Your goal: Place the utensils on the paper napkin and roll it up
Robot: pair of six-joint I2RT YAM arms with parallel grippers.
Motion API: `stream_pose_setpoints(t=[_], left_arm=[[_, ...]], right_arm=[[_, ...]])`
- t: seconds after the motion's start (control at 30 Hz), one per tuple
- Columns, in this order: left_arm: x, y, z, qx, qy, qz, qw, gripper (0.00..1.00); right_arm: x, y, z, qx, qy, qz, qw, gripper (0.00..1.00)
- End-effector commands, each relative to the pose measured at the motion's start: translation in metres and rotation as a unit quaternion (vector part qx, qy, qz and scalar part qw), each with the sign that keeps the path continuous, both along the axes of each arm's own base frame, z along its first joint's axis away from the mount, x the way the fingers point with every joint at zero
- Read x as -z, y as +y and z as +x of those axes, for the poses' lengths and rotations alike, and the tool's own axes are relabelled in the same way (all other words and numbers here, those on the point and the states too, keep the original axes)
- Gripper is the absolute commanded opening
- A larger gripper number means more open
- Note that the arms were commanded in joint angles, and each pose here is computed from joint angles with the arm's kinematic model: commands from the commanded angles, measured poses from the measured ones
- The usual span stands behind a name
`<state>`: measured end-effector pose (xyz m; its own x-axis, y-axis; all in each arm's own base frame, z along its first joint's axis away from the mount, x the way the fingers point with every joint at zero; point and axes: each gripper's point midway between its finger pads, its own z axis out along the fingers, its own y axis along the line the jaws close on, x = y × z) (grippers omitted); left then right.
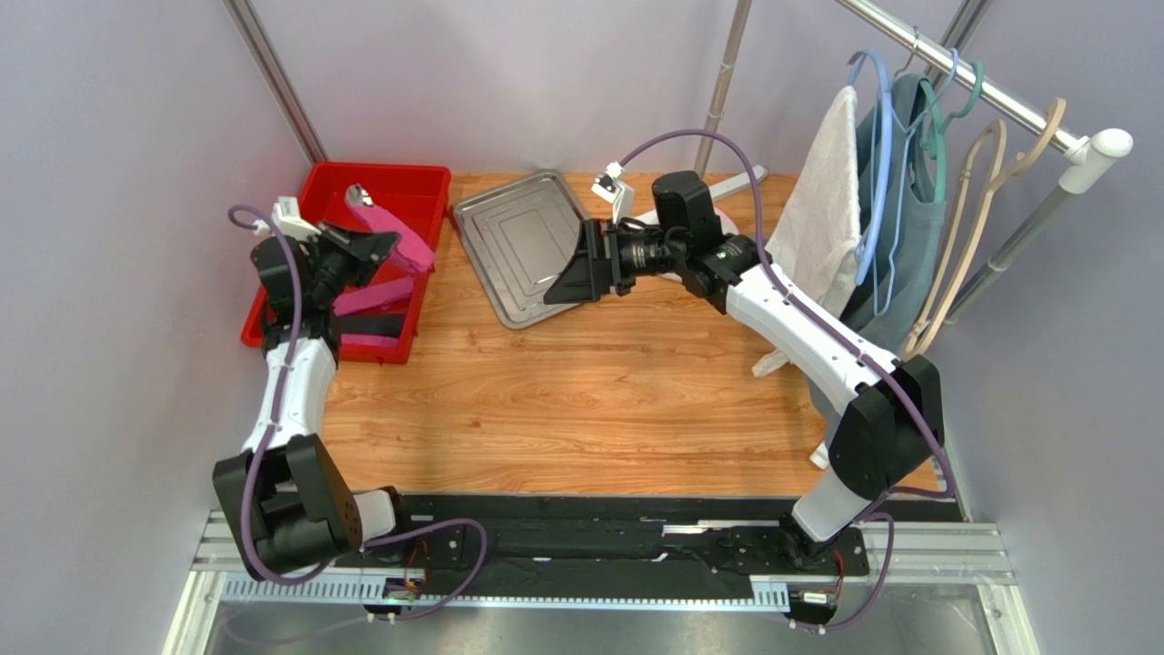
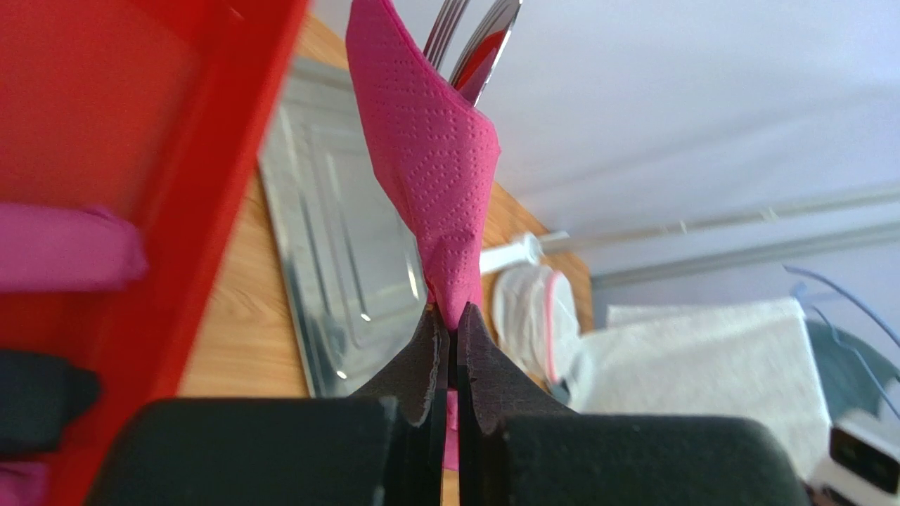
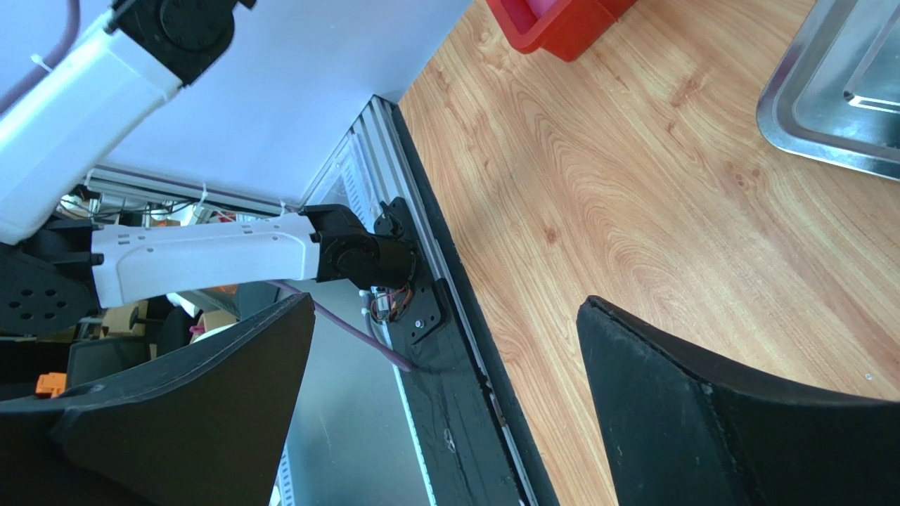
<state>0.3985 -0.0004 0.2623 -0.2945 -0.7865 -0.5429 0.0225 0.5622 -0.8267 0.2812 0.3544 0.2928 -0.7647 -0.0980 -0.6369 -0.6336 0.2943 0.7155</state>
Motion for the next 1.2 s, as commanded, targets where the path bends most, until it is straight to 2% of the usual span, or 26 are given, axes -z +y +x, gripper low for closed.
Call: stream_pose_setpoints(t=[0.0, 0.13, 0.43, 0.5, 0.83, 1.17], left_arm=[[-0.013, 0.051, 0.023, -0.073, -0.018, 0.049, 0.996, 0.0], [0.003, 0.087, 0.049, -0.134, 0.023, 0.045, 0.99, 0.0], [0.052, 0.13, 0.092, -0.199, 0.102, 0.037, 0.974, 0.0], [0.075, 0.131, 0.102, -0.195, 0.129, 0.022, 0.972, 0.0], [0.122, 0.134, 0.146, -0.209, 0.142, -0.045, 0.967, 0.0], [0.163, 0.13, 0.166, -0.22, 0.157, -0.089, 0.959, 0.0]], right_arm=[[0.004, 0.007, 0.009, -0.005, -0.004, 0.0, 1.0, 1.0], [0.012, 0.011, 0.012, -0.011, 0.011, -0.002, 1.0, 1.0], [0.027, 0.017, 0.02, -0.015, 0.035, -0.006, 0.999, 1.0], [0.029, 0.018, 0.022, -0.015, 0.038, -0.006, 0.999, 1.0], [0.042, 0.017, 0.029, -0.007, 0.057, -0.015, 0.998, 1.0], [0.057, 0.019, 0.033, -0.006, 0.076, -0.023, 0.997, 1.0]])
